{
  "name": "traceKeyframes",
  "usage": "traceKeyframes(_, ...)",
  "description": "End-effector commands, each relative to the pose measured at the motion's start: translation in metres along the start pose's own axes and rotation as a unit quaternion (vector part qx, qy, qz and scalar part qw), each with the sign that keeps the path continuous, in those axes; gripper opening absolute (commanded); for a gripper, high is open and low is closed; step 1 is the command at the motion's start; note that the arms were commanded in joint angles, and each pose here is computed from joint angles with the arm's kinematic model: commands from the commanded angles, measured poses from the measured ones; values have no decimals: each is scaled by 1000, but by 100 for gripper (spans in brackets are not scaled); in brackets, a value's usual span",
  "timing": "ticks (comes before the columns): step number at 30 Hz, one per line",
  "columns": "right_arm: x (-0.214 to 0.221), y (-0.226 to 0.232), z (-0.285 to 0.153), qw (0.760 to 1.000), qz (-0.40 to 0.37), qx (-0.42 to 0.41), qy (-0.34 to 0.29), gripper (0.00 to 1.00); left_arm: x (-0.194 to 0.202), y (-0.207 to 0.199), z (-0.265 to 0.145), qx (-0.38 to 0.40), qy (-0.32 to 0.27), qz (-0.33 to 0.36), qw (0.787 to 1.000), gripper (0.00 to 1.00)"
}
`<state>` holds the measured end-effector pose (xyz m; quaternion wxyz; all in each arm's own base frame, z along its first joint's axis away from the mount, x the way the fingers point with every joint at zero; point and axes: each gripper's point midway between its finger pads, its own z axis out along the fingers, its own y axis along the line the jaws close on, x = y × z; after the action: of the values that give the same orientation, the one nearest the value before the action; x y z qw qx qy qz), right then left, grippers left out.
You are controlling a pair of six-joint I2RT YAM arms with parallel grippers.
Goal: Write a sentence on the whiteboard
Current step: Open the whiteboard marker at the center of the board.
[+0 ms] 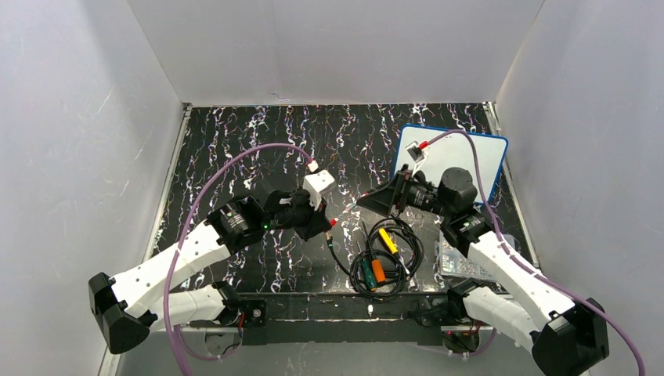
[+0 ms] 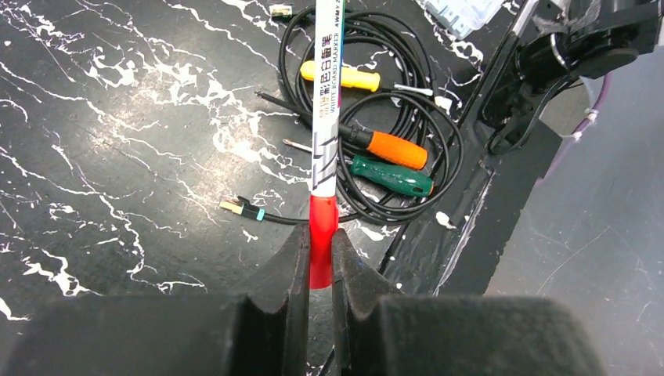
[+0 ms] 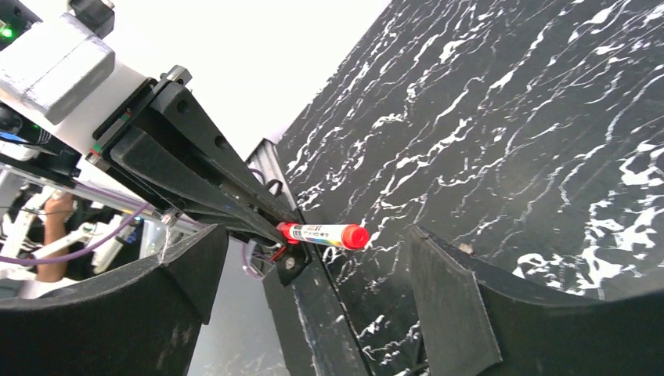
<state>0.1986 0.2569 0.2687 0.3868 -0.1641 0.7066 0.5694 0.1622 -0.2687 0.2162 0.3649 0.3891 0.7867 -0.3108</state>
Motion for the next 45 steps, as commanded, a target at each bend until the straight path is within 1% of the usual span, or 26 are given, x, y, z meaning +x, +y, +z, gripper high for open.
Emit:
traceKeyframes(1,-15,21,13,997,4,-40,-63,90,-18,-7,-8,10,-34,-9,999,0)
traceKeyframes(4,-10,23,18,997,11,-42,-71,86,-21,-8,-11,9,-44,-12,999,0)
traceKeyframes(7,-8,26,22,995,23,-53,-80,79,-20,-10,-11,16,-44,-11,999,0)
traceKeyframes(10,-6,28,26,995,27,-58,-82,69,-20,-14,-11,26,-45,-10,999,0)
traceKeyframes(14,-2,26,29,995,30,-56,-83,54,-23,-17,-14,33,-52,-8,998,0)
traceKeyframes(18,-5,26,27,993,30,-53,-96,34,-22,-17,-13,33,-50,-10,998,0)
traceKeyframes(21,-6,27,26,993,29,-54,-102,12,-24,-13,-13,19,-52,-24,998,0)
traceKeyframes(22,-8,27,26,992,29,-52,-107,5,-25,-9,-13,7,-55,-36,998,9)
traceKeyframes(23,-11,27,25,992,28,-51,-114,1,-27,-5,-13,-6,-61,-50,997,22)
traceKeyframes(25,-18,28,21,989,24,-47,-135,1,-33,-3,-13,-18,-79,-83,993,48)
traceKeyframes(26,-23,29,19,988,22,-45,-148,1,-37,-3,-13,-19,-90,-100,991,58)
traceKeyframes(28,-34,33,15,984,18,-45,-174,1,-44,-4,-14,-18,-114,-141,983,70)
traceKeyframes(31,-51,44,7,975,9,-57,-214,1,-58,-10,-20,0,-157,-187,970,79)
traceKeyframes(34,-64,54,1,968,2,-71,-239,1,-71,-17,-26,25,-194,-229,953,84)
traceKeyframes(36,-69,60,-1,965,1,-80,-248,1,-83,-23,-31,53,-221,-247,942,85)
traceKeyframes(38,-71,64,-3,964,4,-90,-252,1,-93,-30,-37,80,-240,-259,932,83)
traceKeyframes(40,-72,71,-5,961,8,-105,-256,1,-101,-32,-42,93,-255,-268,925,79)
traceKeyframes(45,-81,89,-16,951,22,-142,-273,1,-109,-34,-45,119,-265,-284,914,75)
